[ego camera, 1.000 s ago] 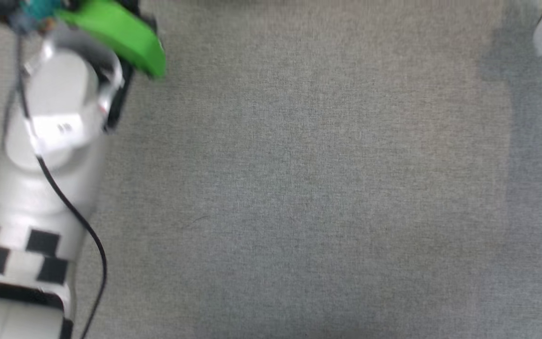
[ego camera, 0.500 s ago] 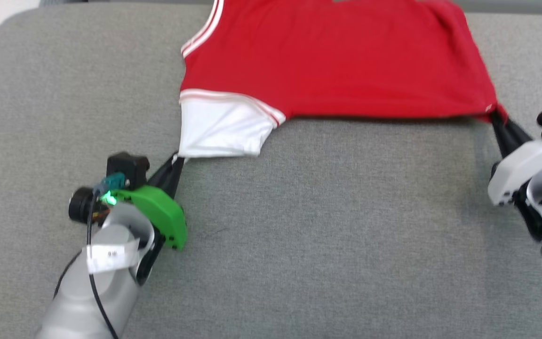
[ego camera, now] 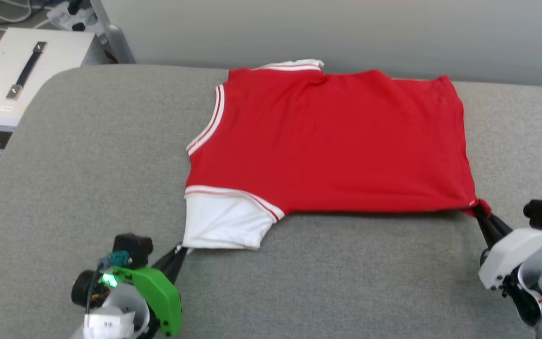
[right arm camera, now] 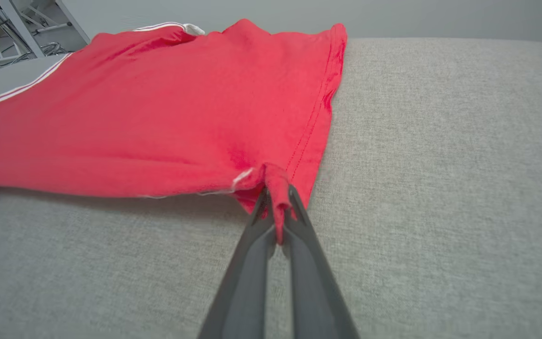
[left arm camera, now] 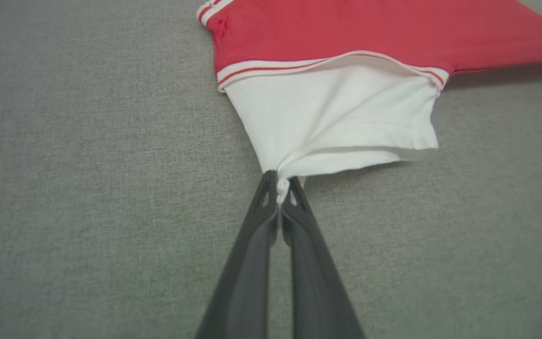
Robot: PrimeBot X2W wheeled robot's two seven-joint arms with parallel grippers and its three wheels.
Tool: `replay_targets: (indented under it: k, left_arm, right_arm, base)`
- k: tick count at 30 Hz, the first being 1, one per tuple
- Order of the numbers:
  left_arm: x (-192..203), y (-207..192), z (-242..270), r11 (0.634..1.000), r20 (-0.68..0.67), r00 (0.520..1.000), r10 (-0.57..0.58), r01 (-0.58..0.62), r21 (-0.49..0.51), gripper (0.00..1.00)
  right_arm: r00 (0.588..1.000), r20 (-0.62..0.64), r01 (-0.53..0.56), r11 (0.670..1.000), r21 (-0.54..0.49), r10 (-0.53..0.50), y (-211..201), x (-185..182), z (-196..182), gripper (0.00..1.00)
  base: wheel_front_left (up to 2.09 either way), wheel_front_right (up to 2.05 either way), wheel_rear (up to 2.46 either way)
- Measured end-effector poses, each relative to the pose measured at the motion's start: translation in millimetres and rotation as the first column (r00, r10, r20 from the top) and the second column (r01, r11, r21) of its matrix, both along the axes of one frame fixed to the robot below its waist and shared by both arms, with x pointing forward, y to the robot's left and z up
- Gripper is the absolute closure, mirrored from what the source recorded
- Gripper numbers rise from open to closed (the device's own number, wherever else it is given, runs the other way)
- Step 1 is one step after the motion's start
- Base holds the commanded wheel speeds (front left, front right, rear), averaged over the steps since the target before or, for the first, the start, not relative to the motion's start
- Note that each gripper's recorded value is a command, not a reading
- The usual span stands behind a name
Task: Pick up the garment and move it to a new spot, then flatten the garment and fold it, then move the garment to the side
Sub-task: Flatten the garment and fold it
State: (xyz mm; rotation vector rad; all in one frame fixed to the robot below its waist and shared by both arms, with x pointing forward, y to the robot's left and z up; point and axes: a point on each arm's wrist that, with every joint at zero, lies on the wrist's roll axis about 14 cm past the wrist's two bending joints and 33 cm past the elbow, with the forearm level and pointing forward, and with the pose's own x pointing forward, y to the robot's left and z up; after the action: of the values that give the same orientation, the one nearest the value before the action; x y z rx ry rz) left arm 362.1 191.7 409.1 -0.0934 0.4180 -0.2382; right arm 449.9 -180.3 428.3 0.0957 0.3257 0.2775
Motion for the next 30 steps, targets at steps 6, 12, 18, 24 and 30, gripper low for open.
replay_targets:
  k: [6, 12, 18, 24, 30]
  left_arm:
    - [-35.3, -4.9, 2.9, 0.999, -0.030, 0.999, -0.030, 0.030, -0.022, 1.00]
    - [-69.6, -4.4, 7.0, 0.998, -0.052, 0.998, -0.031, 0.029, -0.049, 1.00]
    - [-96.5, -11.3, 9.7, 0.995, -0.085, 0.994, -0.068, 0.061, -0.078, 1.00]
    - [-126.2, -31.3, 2.1, 0.983, -0.177, 0.972, -0.155, 0.134, -0.126, 1.00]
    - [-132.9, -36.1, 4.6, 0.975, -0.204, 0.960, -0.194, 0.166, -0.149, 1.00]
  right_arm:
    - [0.998, -0.056, -0.007, 0.999, 0.040, 0.010, -0.6, -33.1, -4.5, 1.00]
    - [0.994, -0.110, -0.015, 0.997, 0.076, 0.023, -8.3, -67.1, -3.7, 1.00]
    - [0.984, -0.174, -0.035, 0.996, 0.077, 0.048, -19.9, -98.5, -6.6, 1.00]
    - [0.955, -0.286, -0.056, 0.995, 0.088, 0.079, -23.9, -136.3, -22.2, 1.00]
    - [0.938, -0.335, -0.068, 0.994, 0.091, 0.094, -28.3, -152.1, -23.4, 1.00]
  base:
    - [0.00, 0.00, 0.00]
    - [0.00, 0.00, 0.00]
    - [0.00, 0.00, 0.00]
    - [0.00, 0.00, 0.00]
    - [0.00, 0.00, 0.00]
